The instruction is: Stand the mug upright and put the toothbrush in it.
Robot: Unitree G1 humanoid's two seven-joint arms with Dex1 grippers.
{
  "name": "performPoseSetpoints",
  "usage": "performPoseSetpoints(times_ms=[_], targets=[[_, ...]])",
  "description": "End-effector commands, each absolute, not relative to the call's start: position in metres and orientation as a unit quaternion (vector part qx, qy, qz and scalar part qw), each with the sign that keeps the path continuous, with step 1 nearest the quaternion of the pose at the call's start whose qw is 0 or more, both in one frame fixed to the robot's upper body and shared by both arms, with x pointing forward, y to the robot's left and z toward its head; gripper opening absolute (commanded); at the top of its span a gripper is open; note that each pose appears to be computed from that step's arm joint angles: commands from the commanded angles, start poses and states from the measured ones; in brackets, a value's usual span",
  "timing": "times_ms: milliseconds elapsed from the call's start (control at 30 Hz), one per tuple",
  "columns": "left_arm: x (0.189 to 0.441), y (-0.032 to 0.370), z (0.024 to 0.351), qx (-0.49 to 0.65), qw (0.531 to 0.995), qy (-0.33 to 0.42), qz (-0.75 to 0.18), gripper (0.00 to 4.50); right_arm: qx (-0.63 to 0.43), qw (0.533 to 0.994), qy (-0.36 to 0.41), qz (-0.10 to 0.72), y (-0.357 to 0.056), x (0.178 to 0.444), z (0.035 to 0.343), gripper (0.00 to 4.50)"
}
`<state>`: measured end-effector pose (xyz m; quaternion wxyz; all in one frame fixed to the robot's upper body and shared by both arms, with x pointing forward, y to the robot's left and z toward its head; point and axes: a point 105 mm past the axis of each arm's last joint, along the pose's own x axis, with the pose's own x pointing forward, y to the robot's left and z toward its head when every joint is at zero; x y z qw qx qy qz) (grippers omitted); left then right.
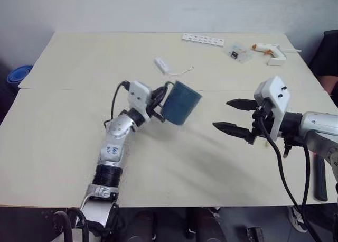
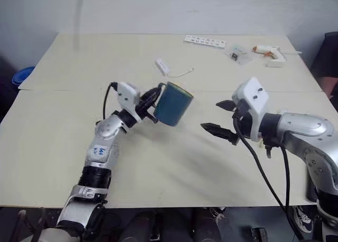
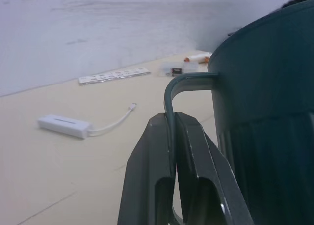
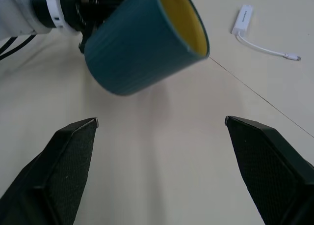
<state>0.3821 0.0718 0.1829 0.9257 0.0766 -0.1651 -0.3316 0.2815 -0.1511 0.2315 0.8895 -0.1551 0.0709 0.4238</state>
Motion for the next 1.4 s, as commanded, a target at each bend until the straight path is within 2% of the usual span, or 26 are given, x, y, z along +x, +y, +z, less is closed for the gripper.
performPoseSetpoints(times_ms=[33, 200, 233, 300, 700, 867, 967, 1067, 1200, 1400], targets=[[0.382, 0.066, 0.184, 0.090, 0.921, -0.187, -0.331, 0.03, -0.171, 0.892, 0.054, 0.416, -0.155, 0.277, 0.243, 4.33], [0.382, 0.069, 0.174, 0.108, 0.917, -0.171, -0.345, 0.03, -0.170, 0.891, 0.057, 0.416, -0.156, 0.276, 0.241, 4.33], [0.382, 0.071, 0.172, 0.107, 0.918, -0.166, -0.345, 0.45, -0.169, 0.890, 0.059, 0.420, -0.156, 0.275, 0.241, 4.33], [0.382, 0.075, 0.169, 0.107, 0.918, -0.158, -0.347, 0.82, -0.167, 0.885, 0.065, 0.429, -0.155, 0.272, 0.238, 4.33], [0.368, 0.092, 0.164, 0.120, 0.916, -0.134, -0.359, 4.49, -0.165, 0.875, 0.071, 0.450, -0.151, 0.270, 0.234, 4.33], [0.379, 0.114, 0.205, 0.074, 0.910, -0.060, -0.404, 4.49, -0.165, 0.874, 0.069, 0.453, -0.149, 0.271, 0.234, 4.33], [0.384, 0.116, 0.219, 0.070, 0.895, -0.001, -0.442, 4.49, -0.164, 0.874, 0.070, 0.453, -0.150, 0.271, 0.232, 4.33], [0.390, 0.115, 0.219, 0.101, 0.863, 0.096, -0.486, 4.49, -0.162, 0.876, 0.069, 0.450, -0.151, 0.273, 0.230, 4.33], [0.407, 0.110, 0.206, 0.116, 0.845, 0.202, -0.481, 4.49, -0.159, 0.878, 0.062, 0.448, -0.149, 0.273, 0.230, 4.33], [0.424, 0.093, 0.196, 0.126, 0.836, 0.230, -0.482, 4.49, -0.158, 0.881, 0.057, 0.443, -0.148, 0.269, 0.229, 4.33]])
